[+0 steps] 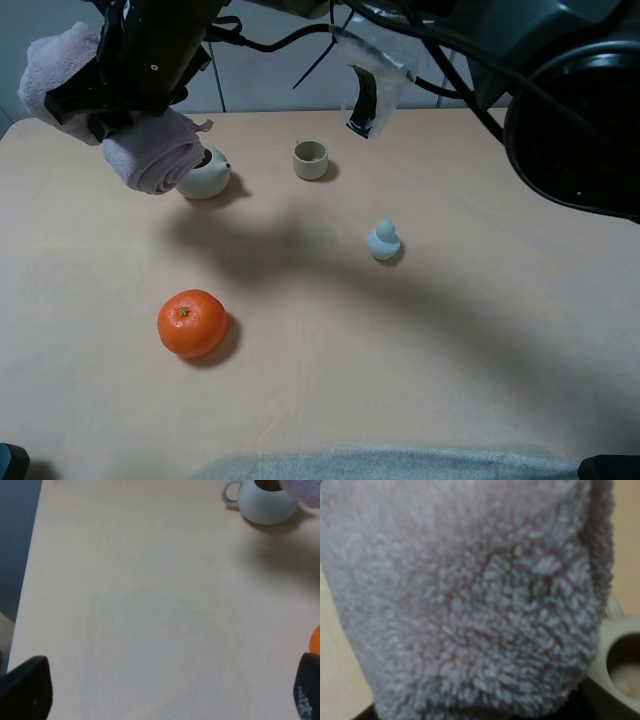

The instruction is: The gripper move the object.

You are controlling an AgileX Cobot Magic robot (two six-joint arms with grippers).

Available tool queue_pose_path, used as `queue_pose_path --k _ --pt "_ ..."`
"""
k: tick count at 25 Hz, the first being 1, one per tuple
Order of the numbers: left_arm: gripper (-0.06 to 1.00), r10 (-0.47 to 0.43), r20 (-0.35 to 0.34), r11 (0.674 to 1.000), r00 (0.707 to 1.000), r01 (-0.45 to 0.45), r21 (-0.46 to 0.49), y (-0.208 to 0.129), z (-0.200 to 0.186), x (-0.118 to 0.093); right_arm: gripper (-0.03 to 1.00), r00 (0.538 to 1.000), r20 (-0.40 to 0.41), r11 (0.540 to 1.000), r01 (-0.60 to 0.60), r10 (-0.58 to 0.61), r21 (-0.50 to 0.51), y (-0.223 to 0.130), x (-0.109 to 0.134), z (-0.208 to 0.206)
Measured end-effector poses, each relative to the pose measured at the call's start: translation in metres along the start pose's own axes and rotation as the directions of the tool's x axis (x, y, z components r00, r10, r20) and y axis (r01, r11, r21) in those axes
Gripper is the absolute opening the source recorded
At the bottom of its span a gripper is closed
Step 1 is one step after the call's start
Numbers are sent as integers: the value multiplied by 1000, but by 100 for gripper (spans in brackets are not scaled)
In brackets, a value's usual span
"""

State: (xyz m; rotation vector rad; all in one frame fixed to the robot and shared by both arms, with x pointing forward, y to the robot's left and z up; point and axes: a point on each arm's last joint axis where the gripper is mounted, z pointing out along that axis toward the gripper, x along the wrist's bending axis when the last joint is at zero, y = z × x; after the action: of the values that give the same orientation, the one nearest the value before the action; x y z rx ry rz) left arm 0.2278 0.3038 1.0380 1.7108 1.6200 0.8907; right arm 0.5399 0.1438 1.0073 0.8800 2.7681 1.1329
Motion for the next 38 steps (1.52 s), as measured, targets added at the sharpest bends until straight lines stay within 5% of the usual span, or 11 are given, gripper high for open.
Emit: queue_pose_path --k 14,38 --pt "96 7 -18 1000 1000 -7 1 0 0 2 36 998 -43 996 -56 53 -66 -19 -9 56" --pt "96 8 -22 1000 1000 -8 1 0 0 2 36 997 -44 998 -61 62 32 -68 -11 119"
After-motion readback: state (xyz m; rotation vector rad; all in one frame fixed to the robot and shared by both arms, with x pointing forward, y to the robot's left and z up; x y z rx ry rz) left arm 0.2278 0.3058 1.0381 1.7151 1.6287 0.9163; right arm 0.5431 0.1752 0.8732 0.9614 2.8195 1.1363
